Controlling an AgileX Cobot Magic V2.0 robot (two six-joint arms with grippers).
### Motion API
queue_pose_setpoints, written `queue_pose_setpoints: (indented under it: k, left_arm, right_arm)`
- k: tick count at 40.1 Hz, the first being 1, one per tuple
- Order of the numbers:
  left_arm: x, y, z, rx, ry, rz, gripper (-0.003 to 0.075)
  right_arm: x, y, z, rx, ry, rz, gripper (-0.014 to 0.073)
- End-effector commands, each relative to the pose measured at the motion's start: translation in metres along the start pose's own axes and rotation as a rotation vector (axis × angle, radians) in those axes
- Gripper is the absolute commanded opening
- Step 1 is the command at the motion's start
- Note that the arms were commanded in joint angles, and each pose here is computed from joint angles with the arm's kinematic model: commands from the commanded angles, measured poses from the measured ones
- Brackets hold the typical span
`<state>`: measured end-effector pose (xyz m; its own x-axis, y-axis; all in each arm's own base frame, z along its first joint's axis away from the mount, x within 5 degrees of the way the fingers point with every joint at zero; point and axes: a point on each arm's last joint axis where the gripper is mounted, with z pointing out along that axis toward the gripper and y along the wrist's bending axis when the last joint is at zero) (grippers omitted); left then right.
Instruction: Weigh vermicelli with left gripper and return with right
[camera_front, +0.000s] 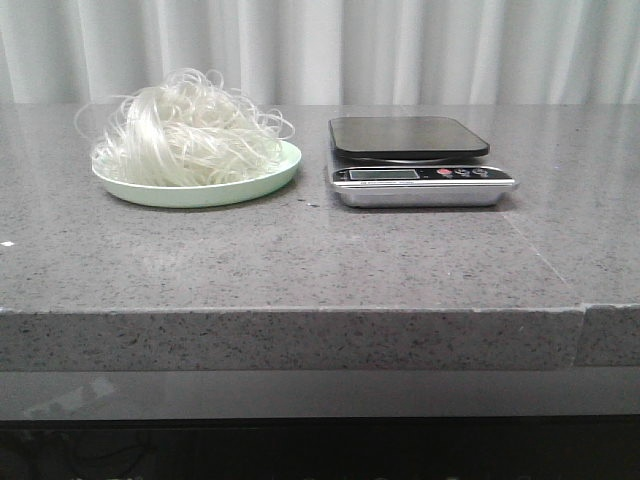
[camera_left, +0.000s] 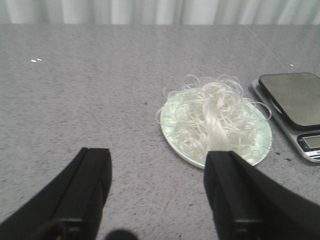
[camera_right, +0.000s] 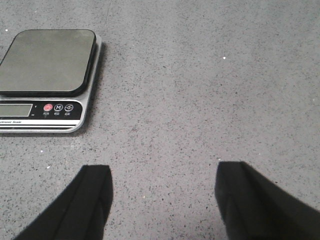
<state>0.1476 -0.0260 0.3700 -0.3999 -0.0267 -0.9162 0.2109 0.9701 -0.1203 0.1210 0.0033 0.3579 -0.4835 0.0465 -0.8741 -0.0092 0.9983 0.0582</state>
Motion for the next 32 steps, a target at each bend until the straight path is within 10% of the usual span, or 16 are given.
queue_pose_setpoints:
  k: [1, 20, 32]
  left_arm:
    - [-0.025, -0.002, 0.015, 0.036, -0.072, -0.017, 0.0494]
    - [-0.025, -0.05, 0.125, 0.224, 0.182, 0.234, 0.0494]
    - [-0.031, -0.054, 0.182, 0.207, 0.277, 0.163, 0.0494]
  right_arm:
    - [-0.014, 0.0, -0.004, 0.001, -0.084, -0.002, 0.0556]
    - [-0.014, 0.0, -0.004, 0.001, -0.084, -0.002, 0.0556]
    - [-0.014, 0.0, -0.004, 0.001, -0.084, -0.002, 0.0556]
